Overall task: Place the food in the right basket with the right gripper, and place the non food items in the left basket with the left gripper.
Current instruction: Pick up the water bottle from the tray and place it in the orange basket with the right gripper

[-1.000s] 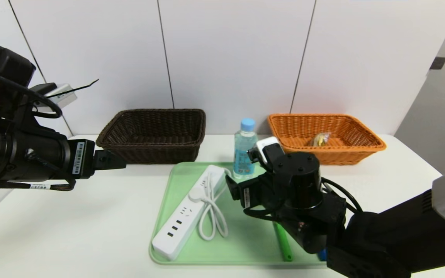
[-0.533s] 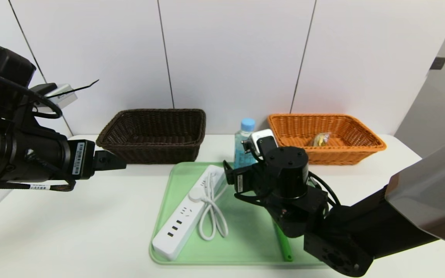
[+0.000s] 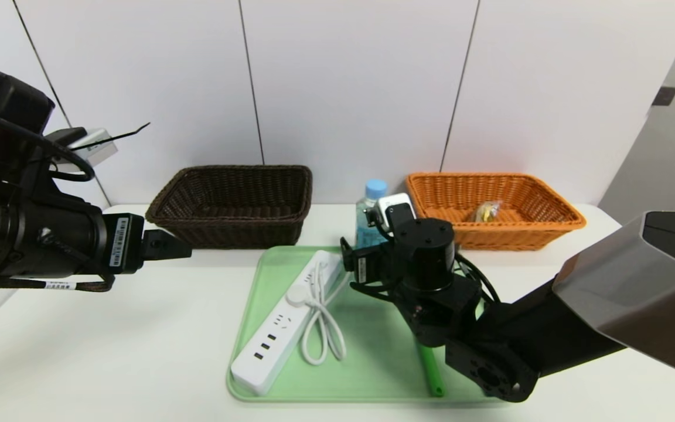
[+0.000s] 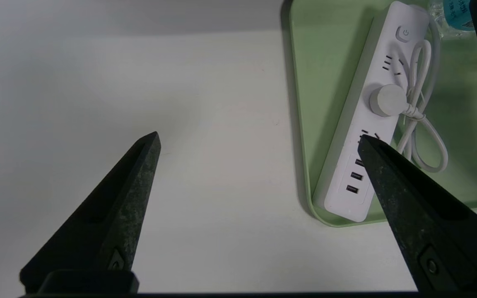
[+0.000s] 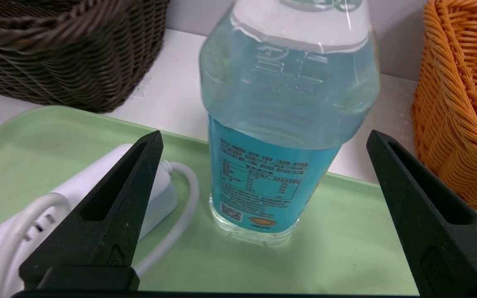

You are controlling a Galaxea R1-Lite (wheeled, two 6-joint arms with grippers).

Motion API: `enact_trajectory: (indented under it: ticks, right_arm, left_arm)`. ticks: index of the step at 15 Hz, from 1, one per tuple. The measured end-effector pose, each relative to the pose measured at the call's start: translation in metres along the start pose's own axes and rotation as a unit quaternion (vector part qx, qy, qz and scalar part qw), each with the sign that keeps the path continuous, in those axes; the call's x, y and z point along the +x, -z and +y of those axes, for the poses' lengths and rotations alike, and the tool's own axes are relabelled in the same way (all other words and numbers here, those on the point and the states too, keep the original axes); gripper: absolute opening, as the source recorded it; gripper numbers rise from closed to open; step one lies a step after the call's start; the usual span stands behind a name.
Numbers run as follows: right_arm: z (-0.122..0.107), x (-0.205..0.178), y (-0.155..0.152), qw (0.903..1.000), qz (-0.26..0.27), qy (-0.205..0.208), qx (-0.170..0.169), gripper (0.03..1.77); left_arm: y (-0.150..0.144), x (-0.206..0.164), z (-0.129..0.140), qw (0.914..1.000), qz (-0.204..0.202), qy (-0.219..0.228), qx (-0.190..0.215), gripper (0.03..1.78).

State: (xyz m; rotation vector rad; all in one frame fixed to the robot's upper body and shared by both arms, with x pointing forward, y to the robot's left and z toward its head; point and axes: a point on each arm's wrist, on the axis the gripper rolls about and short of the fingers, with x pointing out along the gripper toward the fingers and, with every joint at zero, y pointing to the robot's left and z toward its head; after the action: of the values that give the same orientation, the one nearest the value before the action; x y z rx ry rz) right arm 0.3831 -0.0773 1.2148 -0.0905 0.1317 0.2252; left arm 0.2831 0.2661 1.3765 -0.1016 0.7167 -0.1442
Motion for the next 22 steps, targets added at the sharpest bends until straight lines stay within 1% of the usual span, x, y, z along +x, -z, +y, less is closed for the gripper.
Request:
enact_trajectory:
  ticks: [4,7,12,15,16,18,20,21,22]
  right_arm:
    - [0.003,0.007,0.006,1.0000,0.003,0.000,-0.004,1.70]
    - [0.004,0.019,0.003,0.9999,-0.008,0.007,0.004,1.70]
    - [-0.007,0.043,0.001,0.9993,-0.020,0.030,0.012,1.70]
    - [-0.008,0.050,0.005,0.9991,-0.020,0.034,0.013,1.70]
    - [-0.008,0.052,0.006,0.9991,-0.020,0.035,0.013,1.64]
    - [-0.007,0.054,0.007,0.9990,-0.022,0.035,0.015,1.29]
    - [-0.006,0.055,0.009,0.9990,-0.022,0.035,0.014,1.03]
    - [-0.006,0.055,0.009,0.9990,-0.022,0.035,0.014,0.94]
    - [-0.006,0.055,0.009,0.9990,-0.022,0.035,0.014,0.89]
  left_arm:
    - [0.002,0.000,0.001,1.0000,0.003,-0.001,0.000,1.69]
    - [0.004,0.000,0.001,1.0000,0.006,-0.001,0.001,1.69]
    - [0.006,-0.002,0.002,1.0000,0.005,-0.001,0.002,1.69]
    - [0.008,-0.003,0.003,1.0000,0.006,-0.002,0.004,1.69]
    - [0.008,-0.003,0.003,1.0000,0.006,-0.002,0.004,1.69]
    - [0.009,-0.004,0.003,1.0000,0.006,-0.002,0.005,1.69]
    - [0.009,-0.005,0.002,1.0000,0.006,-0.001,0.006,1.69]
    - [0.009,-0.005,0.002,1.0000,0.005,0.001,0.007,1.69]
    - [0.009,-0.006,0.002,1.0000,0.005,0.001,0.007,1.69]
